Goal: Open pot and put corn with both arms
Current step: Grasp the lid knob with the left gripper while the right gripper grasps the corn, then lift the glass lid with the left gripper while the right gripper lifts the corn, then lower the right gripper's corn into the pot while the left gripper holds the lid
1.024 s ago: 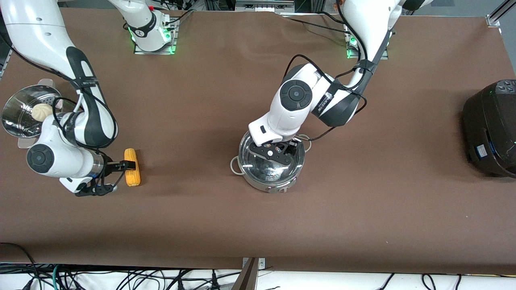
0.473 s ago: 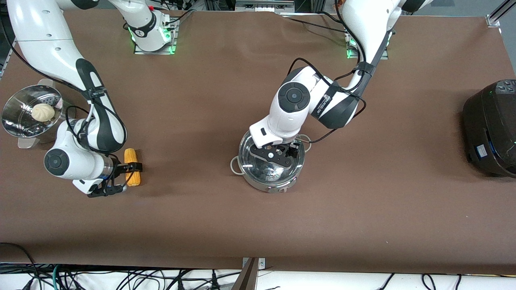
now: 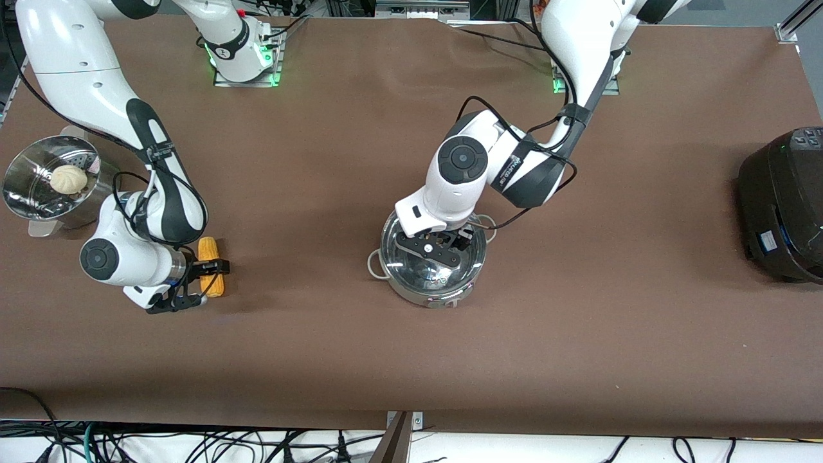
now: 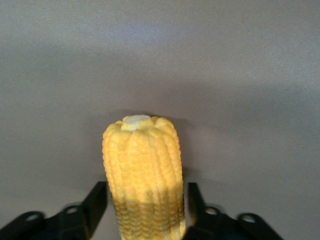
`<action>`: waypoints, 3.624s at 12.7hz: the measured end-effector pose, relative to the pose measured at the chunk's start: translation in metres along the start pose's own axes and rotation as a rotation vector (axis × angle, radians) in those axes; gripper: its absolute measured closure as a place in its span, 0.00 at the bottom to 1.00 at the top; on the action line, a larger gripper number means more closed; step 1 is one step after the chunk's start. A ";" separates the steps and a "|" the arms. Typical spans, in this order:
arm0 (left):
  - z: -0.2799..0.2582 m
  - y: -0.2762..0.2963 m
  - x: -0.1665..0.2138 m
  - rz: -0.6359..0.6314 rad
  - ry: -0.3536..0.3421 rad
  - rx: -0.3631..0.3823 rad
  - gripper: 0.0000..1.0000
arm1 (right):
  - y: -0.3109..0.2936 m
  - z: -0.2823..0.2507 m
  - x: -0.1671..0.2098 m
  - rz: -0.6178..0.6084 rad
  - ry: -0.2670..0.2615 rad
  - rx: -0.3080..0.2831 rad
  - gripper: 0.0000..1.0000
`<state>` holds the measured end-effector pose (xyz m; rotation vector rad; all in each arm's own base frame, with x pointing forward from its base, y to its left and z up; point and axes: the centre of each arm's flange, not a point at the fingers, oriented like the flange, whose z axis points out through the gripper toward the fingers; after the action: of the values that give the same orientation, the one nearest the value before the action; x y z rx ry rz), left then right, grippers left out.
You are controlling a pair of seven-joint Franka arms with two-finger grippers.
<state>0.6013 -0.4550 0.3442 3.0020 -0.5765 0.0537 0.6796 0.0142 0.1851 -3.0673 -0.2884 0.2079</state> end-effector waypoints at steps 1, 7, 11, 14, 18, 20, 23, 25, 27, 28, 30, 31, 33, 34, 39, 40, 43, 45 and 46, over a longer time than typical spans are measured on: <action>0.000 0.000 0.000 0.002 0.002 0.005 0.50 | 0.000 0.000 0.000 -0.001 0.000 0.000 0.45; -0.007 0.000 -0.002 0.003 -0.029 0.013 0.50 | -0.002 -0.004 0.001 -0.005 -0.001 0.001 0.57; -0.042 -0.007 -0.012 -0.005 -0.103 0.038 0.50 | -0.006 -0.046 0.005 -0.010 -0.013 0.006 0.67; -0.101 -0.035 -0.021 -0.042 -0.118 0.054 0.50 | -0.004 -0.096 0.002 -0.007 0.015 -0.006 0.67; -0.149 -0.096 -0.022 -0.119 -0.097 0.057 0.50 | -0.018 -0.169 -0.012 0.000 0.048 0.002 0.67; -0.162 -0.121 -0.023 -0.106 -0.094 0.056 0.50 | -0.055 -0.198 -0.012 0.014 0.061 0.043 0.67; -0.183 -0.146 -0.038 -0.126 -0.151 0.072 0.50 | -0.137 -0.225 -0.009 0.060 0.076 0.083 0.67; -0.188 -0.191 -0.048 -0.106 -0.209 0.139 0.50 | -0.192 -0.228 -0.010 0.099 0.078 0.089 0.67; -0.179 -0.253 -0.054 -0.058 -0.257 0.161 0.50 | -0.247 -0.231 -0.013 0.147 0.084 0.093 0.67; -0.169 -0.288 -0.060 -0.050 -0.287 0.150 0.50 | -0.273 -0.233 -0.015 0.171 0.090 0.098 0.67; -0.128 -0.335 -0.073 -0.012 -0.354 0.124 0.50 | -0.314 -0.231 -0.014 0.220 0.111 0.117 0.67; -0.099 -0.350 -0.077 -0.004 -0.359 0.117 0.50 | -0.332 -0.227 -0.011 0.240 0.131 0.132 0.67; -0.036 -0.374 -0.091 0.016 -0.355 0.100 0.50 | -0.368 -0.210 -0.009 0.267 0.158 0.142 0.67; -0.008 -0.380 -0.102 0.026 -0.362 0.091 0.50 | -0.386 -0.201 -0.010 0.283 0.165 0.131 0.67; 0.056 -0.373 -0.134 0.056 -0.390 0.068 0.50 | -0.480 -0.170 -0.022 0.335 0.203 0.088 0.67; 0.068 -0.373 -0.141 0.057 -0.396 0.063 0.50 | -0.494 -0.162 -0.025 0.341 0.204 0.081 0.67; 0.098 -0.379 -0.156 0.050 -0.433 0.044 0.50 | -0.528 -0.138 -0.031 0.342 0.232 0.037 0.67; 0.106 -0.386 -0.160 0.044 -0.441 0.036 0.50 | -0.545 -0.121 -0.030 0.356 0.252 0.043 0.67; 0.106 -0.386 -0.160 0.043 -0.442 0.035 0.50 | -0.550 -0.113 -0.029 0.365 0.259 0.052 0.67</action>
<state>0.5978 -0.0479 0.2008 3.0420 -0.6788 -0.6151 0.5668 0.5441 0.3370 -3.0201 0.2849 -0.1657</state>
